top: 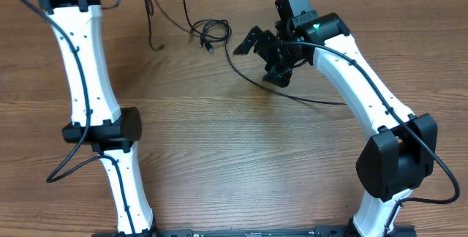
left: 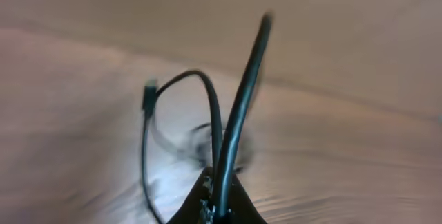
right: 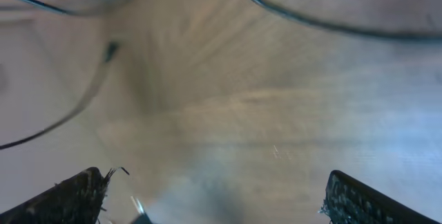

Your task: Untangle cables

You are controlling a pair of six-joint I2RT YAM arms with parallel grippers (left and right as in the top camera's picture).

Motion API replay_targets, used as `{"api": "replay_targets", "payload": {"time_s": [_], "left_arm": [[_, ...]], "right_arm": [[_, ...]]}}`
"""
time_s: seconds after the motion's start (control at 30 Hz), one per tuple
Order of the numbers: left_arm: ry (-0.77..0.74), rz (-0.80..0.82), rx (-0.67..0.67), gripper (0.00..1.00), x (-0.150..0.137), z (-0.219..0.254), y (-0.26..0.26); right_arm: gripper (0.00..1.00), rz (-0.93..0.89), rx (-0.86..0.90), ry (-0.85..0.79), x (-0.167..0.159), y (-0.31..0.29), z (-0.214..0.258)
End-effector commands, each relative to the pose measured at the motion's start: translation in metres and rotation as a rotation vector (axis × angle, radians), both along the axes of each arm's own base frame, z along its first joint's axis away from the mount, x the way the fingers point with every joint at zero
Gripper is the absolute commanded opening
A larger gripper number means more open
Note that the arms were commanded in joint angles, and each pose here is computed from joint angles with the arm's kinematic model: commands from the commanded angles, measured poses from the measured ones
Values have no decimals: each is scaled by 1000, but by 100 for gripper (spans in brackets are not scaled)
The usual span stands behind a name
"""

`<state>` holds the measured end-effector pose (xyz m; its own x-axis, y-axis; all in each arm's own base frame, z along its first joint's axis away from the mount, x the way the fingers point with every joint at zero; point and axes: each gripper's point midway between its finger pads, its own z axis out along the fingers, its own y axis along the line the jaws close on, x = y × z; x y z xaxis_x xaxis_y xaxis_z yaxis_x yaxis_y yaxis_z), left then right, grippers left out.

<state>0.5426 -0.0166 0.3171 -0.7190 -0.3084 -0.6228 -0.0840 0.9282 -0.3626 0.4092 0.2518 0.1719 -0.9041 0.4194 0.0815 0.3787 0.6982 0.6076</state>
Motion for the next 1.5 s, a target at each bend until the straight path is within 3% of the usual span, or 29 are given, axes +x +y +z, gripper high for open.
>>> {"api": "replay_targets", "payload": {"time_s": [0.0,0.2,0.23,0.53,0.8,0.93,1.13,1.2,1.47], "left_arm": [[82,138,253,4,-4,-23,45],[139,165,279,9,2,-49,57],[147,175,291,4,2,-52,61],[256,170,308,4,-14,-75,63],[363,135,300,4,-37,-88,55],[369,89,236,4,-38,-89,42],[345,-119,133,5,-40,-88,-2],[359,-274,109,4,-52,-89,-30],[297,-496,18,4,-77,-61,-84]], "right_arm": [[100,-36,6,-43,14,12,0],[100,-158,77,24,42,35,-35],[100,-144,102,27,48,42,-48],[100,-93,205,28,78,63,-111],[100,-13,267,-184,115,42,-91],[100,-28,291,-231,129,30,-82],[100,-24,305,-268,137,28,-85],[100,-8,335,-268,138,34,-93],[100,-13,323,-235,137,33,-113]]}}
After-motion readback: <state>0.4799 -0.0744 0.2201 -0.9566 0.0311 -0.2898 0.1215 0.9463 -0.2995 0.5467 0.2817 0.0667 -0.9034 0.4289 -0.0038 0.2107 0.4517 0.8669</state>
